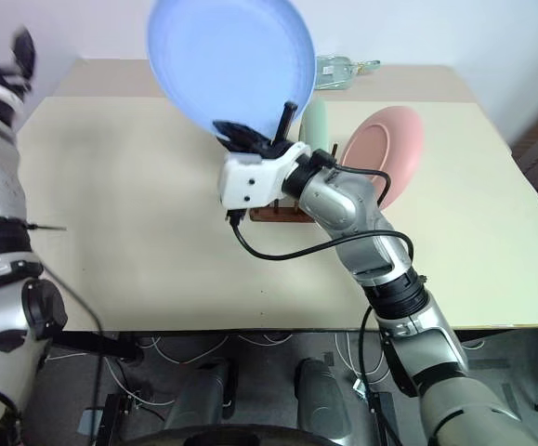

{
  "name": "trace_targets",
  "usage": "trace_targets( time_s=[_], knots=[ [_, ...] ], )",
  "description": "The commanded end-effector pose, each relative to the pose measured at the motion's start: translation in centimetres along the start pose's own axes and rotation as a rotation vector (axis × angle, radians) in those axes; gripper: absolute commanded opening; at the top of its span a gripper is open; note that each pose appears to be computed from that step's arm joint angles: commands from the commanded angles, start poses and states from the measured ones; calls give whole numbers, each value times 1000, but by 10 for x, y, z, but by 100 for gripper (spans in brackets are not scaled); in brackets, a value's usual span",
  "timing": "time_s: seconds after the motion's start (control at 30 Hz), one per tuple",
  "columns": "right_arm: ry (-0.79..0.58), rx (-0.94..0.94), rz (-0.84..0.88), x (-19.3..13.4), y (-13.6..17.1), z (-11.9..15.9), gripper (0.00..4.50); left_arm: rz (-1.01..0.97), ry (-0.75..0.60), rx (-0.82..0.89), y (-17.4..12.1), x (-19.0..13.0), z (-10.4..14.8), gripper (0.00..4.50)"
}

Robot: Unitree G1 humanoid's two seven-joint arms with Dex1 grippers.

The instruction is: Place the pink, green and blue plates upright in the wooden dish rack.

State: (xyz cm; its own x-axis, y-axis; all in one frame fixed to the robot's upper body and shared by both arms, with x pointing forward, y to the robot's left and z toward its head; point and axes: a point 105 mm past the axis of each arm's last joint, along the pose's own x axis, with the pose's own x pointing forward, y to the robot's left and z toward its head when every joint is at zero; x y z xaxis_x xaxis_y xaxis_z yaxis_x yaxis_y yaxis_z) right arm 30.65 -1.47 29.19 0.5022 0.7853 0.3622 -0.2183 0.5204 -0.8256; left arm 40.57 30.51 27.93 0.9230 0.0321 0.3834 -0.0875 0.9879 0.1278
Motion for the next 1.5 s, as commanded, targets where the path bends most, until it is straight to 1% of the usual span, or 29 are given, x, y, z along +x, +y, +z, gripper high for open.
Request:
trace_targets(
  time_s=[0.03,0.13,0.23,0.3,0.43,0.63,0.8,0.9,1.03,1.3,1.5],
  knots=[
    [-233,534,-177,-12,-32,45,0,-336,92,-33,-75,-31,-51,346],
    [-269,824,-192,-18,-30,50,0,-448,136,-54,-111,-55,-72,346],
    [-260,1039,-223,-22,-25,45,0,-562,144,-44,-143,-73,-79,346],
    [-233,1135,-258,-24,-22,41,0,-615,142,-46,-156,-82,-78,346],
    [-175,1285,-331,-26,-15,31,0,-669,152,-77,-166,-92,-80,346],
    [-152,1380,-349,-26,-11,29,0,-704,154,-82,-171,-94,-78,346],
    [-143,1417,-340,-25,-8,30,0,-724,155,-78,-175,-97,-78,346],
    [-123,1460,-355,-25,-5,26,0,-731,154,-77,-176,-98,-78,346],
    [-61,1527,-432,-27,-4,7,0,-748,152,-83,-178,-100,-76,346],
    [86,1585,-551,-25,-2,-32,0,-782,148,-105,-183,-104,-73,346],
    [156,1553,-535,-20,-1,-42,0,-781,144,-110,-185,-104,-73,346]
  ],
)
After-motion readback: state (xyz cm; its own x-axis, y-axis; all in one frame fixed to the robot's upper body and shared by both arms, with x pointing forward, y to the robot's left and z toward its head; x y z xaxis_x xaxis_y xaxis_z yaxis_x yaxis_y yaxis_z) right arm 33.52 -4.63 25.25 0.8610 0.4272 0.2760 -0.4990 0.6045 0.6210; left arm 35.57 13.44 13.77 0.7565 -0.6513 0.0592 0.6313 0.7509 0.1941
